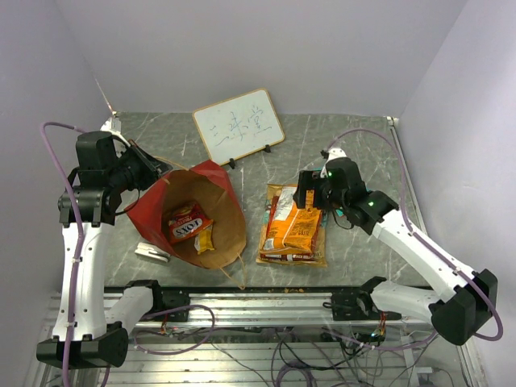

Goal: Take the snacks out of the paper bag
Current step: Place the snack at the center of the board, then take out the snack from the paper bag.

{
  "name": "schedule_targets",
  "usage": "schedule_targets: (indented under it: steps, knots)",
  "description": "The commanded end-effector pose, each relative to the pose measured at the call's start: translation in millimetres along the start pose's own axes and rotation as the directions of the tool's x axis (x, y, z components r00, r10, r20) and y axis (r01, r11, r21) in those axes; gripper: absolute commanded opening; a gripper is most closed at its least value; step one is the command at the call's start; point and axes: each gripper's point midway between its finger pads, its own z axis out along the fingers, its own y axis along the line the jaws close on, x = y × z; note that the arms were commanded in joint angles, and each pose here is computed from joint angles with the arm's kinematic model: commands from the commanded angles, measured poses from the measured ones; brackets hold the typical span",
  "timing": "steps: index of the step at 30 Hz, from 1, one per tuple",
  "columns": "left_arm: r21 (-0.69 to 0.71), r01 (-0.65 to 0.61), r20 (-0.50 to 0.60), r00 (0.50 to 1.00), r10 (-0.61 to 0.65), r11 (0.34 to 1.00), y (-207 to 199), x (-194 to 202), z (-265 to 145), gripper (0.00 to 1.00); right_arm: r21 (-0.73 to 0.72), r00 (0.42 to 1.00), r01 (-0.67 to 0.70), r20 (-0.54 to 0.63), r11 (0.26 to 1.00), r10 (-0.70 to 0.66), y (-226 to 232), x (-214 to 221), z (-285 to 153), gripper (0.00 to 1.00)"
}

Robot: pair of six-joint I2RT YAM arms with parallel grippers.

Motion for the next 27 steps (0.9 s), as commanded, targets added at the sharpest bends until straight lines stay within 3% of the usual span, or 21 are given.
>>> schedule_targets:
  steps: [1,9,11,14,16,20,21,25,27]
  knots:
    - [0.039,-0.016,0.015,1.0,0.016,0.999,-8.3,-3.2,-3.9,0.07,-0.091,0.994,0.091,0.064,0.992,-0.085,18.3,-28.0,-14.8,1.0]
    - [0.071,-0.006,0.013,1.0,0.005,0.997,-10.0,3.4,-7.5,0.07,-0.317,0.962,0.266,0.149,0.91,-0.229,94.5,-42.4,-8.5,1.0]
    - [0.075,-0.008,0.006,1.0,0.008,0.997,-10.5,5.1,-8.2,0.07,-0.378,0.937,0.343,0.199,0.86,-0.287,127.8,-37.4,-13.6,0.99]
    - [0.075,-0.015,-0.005,1.0,0.015,0.997,-10.1,7.1,-9.0,0.07,-0.506,0.883,0.468,0.294,0.725,-0.365,188.3,-18.3,-31.2,0.95]
    - [0.08,-0.018,-0.008,1.0,0.019,0.997,-10.8,7.6,-9.1,0.07,-0.569,0.832,0.554,0.379,0.608,-0.404,222.3,-1.6,-44.7,0.92]
    - [0.095,-0.013,-0.022,1.0,0.016,0.995,-12.9,10.2,-8.4,0.07,-0.606,0.646,0.753,0.609,0.255,-0.46,274.0,43.8,-74.5,0.79]
    - [0.096,-0.013,-0.027,1.0,0.016,0.995,-13.1,10.7,-8.3,0.07,-0.589,0.603,0.784,0.649,0.195,-0.464,279.4,53.4,-75.3,0.77]
    - [0.096,-0.021,-0.038,0.999,0.025,0.995,-13.4,11.8,-8.8,0.07,-0.491,0.444,0.87,0.75,0.038,-0.491,295.5,76.2,-58.4,0.74]
    - [0.09,-0.027,-0.041,0.999,0.031,0.996,-12.9,12.2,-10.0,0.07,-0.435,0.382,0.9,0.775,0.012,-0.503,301.8,77.0,-43.0,0.73]
